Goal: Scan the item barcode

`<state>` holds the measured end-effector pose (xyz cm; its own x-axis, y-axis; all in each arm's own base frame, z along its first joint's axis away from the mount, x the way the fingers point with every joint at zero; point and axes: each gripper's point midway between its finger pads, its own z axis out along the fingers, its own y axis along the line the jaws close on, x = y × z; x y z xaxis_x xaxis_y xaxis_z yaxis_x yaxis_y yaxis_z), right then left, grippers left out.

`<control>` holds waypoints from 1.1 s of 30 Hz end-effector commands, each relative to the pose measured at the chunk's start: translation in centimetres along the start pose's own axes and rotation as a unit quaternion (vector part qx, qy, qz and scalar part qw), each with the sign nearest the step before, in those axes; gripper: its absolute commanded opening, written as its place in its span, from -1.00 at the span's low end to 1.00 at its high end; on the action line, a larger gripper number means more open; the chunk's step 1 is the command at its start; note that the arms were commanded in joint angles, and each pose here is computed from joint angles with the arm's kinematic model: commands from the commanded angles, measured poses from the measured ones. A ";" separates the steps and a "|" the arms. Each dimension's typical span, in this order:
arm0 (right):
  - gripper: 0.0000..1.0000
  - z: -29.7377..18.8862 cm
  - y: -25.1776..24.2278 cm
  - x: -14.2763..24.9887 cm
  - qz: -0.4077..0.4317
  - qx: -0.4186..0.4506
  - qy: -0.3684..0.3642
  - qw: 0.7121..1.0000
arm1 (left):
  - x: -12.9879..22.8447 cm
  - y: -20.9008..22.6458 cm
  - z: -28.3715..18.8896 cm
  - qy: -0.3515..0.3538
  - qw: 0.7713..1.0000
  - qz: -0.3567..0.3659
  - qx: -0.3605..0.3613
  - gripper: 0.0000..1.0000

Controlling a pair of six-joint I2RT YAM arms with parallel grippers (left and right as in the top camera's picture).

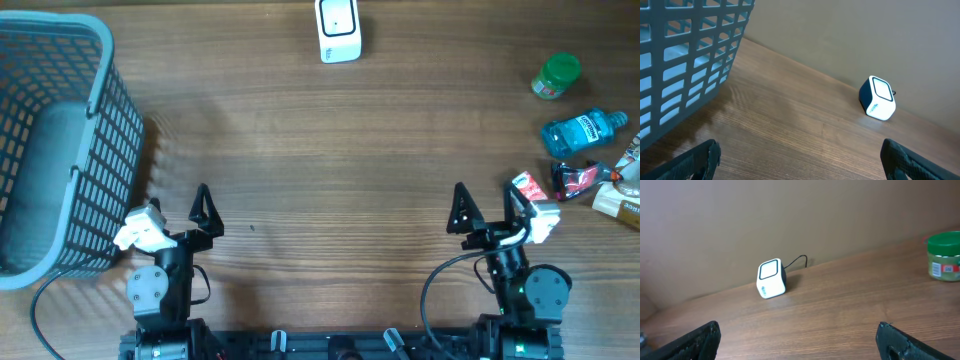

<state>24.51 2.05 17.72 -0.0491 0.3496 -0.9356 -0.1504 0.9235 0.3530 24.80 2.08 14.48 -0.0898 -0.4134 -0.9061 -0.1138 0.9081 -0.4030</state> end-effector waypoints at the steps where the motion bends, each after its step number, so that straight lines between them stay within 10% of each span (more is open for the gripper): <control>1: 1.00 -0.1 0.3 -0.2 -0.005 -0.004 -0.006 1.000 | 0.4 0.0 0.0 0.007 1.000 -0.002 0.001 1.00; 4: 1.00 -0.5 -3.4 -1.3 0.153 0.097 -0.057 0.982 | 0.4 0.0 0.0 0.007 1.000 -0.002 0.001 1.00; 12: 1.00 -0.2 -2.2 -0.6 0.003 0.074 -0.025 0.997 | 0.4 0.0 0.0 0.007 1.000 -0.002 0.001 1.00; 33: 1.00 -0.3 -2.5 -0.8 0.004 0.080 -0.028 0.996 | -0.4 -1.7 -0.4 -0.015 0.999 0.035 0.034 1.00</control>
<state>24.75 -0.60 17.25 -0.0059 0.3779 -0.9258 0.0164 0.9257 0.3778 24.59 1.90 15.74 -0.0419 -0.4047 -0.9135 -0.0877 0.9122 -0.4001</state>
